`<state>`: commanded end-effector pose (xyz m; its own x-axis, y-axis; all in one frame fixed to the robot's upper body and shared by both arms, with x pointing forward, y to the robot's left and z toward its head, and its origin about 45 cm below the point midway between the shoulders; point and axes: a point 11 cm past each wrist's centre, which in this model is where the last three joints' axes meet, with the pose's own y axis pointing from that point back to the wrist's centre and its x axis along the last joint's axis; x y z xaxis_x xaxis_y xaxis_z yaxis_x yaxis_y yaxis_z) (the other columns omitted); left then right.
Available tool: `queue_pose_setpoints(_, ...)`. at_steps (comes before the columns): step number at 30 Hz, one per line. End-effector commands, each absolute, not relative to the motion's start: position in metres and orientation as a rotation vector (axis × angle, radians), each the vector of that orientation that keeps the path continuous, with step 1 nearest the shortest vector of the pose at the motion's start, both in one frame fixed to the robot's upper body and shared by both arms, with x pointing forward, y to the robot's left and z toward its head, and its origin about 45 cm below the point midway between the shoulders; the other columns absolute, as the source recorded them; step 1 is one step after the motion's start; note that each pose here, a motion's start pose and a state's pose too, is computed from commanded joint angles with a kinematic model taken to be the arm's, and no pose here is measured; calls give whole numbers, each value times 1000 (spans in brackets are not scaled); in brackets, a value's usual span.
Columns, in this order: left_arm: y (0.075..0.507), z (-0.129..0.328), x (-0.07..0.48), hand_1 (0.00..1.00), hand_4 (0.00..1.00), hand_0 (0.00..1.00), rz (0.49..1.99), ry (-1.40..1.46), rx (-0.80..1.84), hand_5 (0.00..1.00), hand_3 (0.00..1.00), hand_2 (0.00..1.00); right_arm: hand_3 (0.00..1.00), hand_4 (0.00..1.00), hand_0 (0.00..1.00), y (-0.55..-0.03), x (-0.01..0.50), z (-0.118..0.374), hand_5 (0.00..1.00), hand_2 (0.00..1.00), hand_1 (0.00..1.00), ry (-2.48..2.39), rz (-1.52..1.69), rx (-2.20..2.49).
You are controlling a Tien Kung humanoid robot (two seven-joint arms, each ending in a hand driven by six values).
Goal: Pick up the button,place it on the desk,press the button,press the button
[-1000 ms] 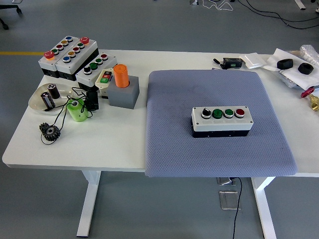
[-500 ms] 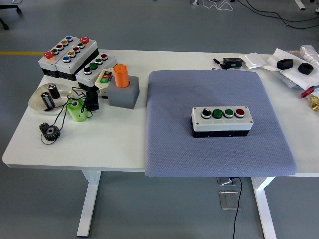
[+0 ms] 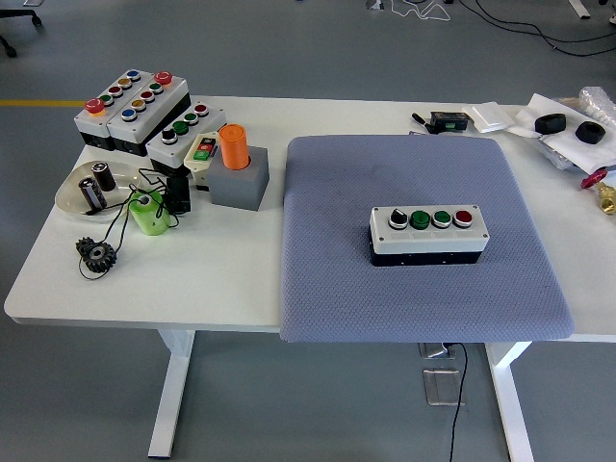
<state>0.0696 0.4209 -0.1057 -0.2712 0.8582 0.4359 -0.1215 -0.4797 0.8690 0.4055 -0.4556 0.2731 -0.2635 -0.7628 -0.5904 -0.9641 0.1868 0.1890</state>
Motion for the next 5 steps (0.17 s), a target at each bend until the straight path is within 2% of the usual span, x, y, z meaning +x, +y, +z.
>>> queue_pose_setpoints(5,421,-106,70,702,316,645,1827,969,1279,998,534,715,708,535,652,-452,403,264,645,684,601,2104,798,-1635)
